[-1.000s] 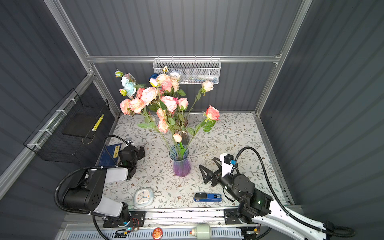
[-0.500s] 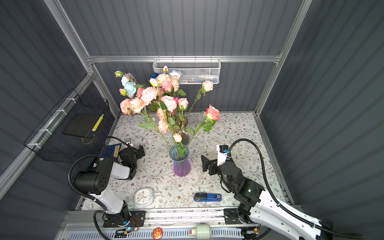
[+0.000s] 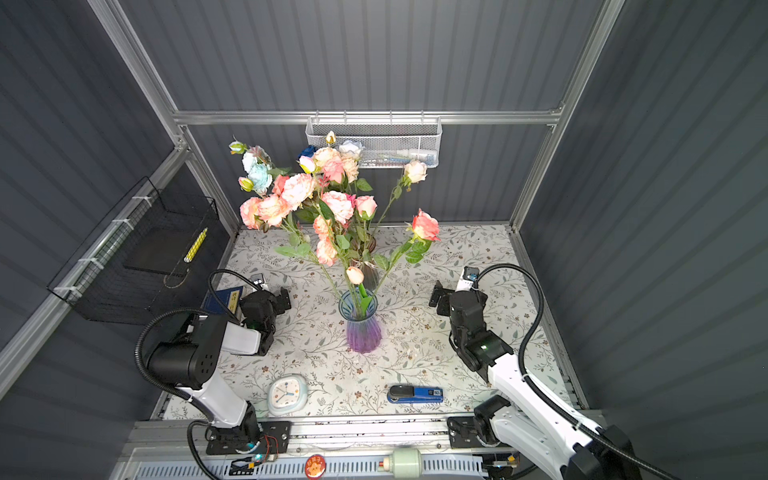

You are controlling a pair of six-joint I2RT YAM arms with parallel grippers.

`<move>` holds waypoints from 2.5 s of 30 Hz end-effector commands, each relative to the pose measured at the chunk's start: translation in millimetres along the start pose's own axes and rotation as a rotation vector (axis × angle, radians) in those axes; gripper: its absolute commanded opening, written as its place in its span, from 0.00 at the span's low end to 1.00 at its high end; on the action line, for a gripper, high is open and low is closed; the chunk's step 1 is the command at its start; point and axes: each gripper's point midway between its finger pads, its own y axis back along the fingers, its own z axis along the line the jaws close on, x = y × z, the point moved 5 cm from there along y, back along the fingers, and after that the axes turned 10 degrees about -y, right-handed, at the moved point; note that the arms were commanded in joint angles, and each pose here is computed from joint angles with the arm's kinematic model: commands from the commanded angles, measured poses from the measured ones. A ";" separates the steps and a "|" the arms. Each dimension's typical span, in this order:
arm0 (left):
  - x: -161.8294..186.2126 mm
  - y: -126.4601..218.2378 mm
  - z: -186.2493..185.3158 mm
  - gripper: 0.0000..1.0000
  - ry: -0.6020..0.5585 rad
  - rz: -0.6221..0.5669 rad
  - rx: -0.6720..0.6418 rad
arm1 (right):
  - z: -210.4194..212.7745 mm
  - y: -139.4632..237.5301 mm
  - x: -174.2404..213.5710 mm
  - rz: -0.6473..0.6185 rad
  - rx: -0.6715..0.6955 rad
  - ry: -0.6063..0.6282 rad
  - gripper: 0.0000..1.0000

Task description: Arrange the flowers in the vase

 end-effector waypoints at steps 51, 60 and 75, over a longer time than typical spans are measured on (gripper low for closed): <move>-2.2 -2.1 -0.9 1.00 -0.009 -0.003 -0.009 | -105.0 -82.3 38.0 -0.049 -0.026 0.023 0.99; -1.8 -1.9 -0.9 1.00 -0.010 -0.002 -0.009 | -99.3 -84.6 39.5 -0.022 -0.069 0.043 0.99; -1.6 -2.0 -0.9 1.00 -0.010 -0.001 -0.010 | -99.5 -86.3 39.5 -0.017 -0.067 0.042 0.99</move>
